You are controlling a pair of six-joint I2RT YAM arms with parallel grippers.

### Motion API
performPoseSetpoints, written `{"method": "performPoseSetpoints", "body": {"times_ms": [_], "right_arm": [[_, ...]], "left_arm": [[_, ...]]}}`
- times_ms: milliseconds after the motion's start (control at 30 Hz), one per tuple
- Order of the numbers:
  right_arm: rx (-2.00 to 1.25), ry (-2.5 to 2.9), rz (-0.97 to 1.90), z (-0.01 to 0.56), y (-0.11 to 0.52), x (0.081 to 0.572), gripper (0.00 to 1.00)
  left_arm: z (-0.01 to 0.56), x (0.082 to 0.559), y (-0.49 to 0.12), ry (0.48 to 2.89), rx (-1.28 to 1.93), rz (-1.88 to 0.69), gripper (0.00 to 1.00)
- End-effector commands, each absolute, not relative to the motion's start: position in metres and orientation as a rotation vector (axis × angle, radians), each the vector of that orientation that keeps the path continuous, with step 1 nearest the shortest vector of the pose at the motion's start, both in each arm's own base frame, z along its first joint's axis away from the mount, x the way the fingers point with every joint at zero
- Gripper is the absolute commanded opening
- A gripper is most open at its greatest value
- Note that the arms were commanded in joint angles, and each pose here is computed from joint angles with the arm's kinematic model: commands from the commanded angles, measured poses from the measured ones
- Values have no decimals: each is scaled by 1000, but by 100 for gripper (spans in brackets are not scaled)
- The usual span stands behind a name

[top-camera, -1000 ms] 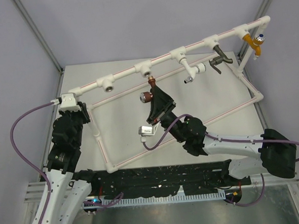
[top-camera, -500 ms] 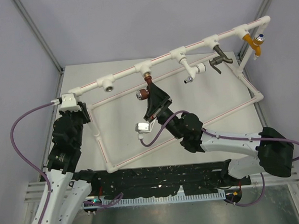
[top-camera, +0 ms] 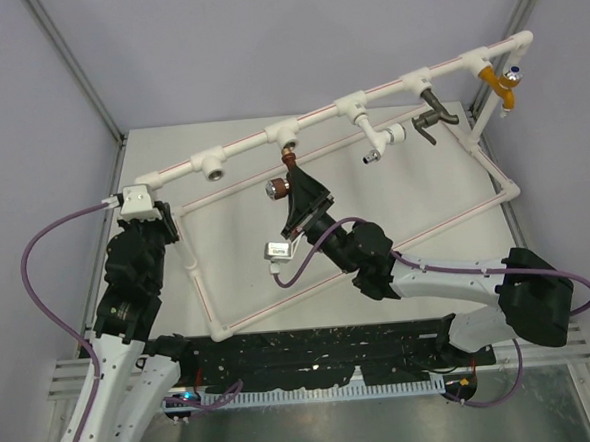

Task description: Install the water faucets

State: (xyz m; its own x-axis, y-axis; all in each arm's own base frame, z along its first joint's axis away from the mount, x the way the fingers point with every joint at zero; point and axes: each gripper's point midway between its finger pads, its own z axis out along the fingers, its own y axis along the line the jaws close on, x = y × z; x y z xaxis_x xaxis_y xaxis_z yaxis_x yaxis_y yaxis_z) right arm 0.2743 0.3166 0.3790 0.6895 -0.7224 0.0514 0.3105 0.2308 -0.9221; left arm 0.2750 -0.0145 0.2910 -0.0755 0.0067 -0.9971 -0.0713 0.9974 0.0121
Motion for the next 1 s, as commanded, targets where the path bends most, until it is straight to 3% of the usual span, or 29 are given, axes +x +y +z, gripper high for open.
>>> {"method": "performPoseSetpoints", "body": {"times_ms": [0,967], "right_arm": [[-1030,431,-781,412,302,274,5],[-954,432,-798,439,282,266,5]], "left_arm": [[234,264,-33,1838,110,42,0],[231,265,-31,1845,112,57,0]]}}
